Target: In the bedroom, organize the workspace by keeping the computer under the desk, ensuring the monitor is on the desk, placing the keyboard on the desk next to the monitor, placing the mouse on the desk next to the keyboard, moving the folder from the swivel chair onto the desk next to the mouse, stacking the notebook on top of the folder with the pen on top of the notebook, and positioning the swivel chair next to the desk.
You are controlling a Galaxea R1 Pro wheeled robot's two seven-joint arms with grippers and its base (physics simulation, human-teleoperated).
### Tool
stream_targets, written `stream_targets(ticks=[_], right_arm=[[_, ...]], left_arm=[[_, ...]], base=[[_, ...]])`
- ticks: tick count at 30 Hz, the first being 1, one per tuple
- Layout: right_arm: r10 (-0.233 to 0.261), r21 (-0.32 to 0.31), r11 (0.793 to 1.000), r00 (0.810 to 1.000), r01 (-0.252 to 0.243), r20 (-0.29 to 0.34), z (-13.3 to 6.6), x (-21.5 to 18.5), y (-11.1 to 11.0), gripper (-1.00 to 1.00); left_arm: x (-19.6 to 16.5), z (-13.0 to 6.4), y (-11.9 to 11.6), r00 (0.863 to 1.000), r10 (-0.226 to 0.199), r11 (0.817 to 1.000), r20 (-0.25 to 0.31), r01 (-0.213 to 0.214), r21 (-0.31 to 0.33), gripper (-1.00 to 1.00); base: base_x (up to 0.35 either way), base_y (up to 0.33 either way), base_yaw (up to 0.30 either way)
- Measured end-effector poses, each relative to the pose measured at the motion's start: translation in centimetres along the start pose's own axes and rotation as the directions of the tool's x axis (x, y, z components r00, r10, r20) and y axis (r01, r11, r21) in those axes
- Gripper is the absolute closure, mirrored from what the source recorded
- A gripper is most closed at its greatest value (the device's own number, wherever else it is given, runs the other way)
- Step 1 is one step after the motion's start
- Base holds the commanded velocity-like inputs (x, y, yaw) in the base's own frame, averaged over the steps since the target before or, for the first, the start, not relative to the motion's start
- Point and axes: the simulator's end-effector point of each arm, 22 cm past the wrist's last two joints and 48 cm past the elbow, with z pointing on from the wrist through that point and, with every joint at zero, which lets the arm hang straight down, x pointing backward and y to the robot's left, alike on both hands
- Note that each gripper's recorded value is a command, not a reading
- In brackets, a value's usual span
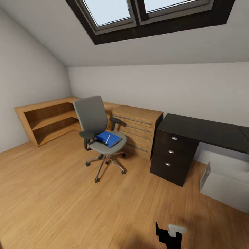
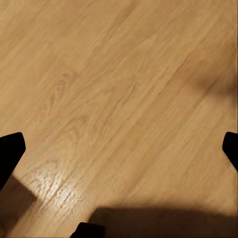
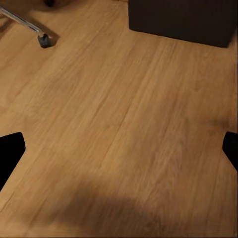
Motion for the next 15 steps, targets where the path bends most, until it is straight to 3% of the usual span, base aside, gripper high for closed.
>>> stream_targets(ticks=[5, 15], right_arm=[[0.000, 0.000, 1.000, 1.000, 0.000, -0.001, -0.4, -0.8, 0.1, -1.00], [-0.001, -0.001, 1.000, 1.000, 0.001, -0.004, -1.3, -2.5, 0.3, -1.00]], left_arm=[[-1.2, -0.7, 0.1, 1.000, -0.008, 1.000, 0.029, 0.008, -0.002, -1.00], [-2.8, -2.3, 0.3, 0.999, -0.016, 1.000, 0.047, 0.016, -0.004, -1.00]], base=[[-0.235, 0.000, -0.270], [-0.333, 0.000, -0.269]])
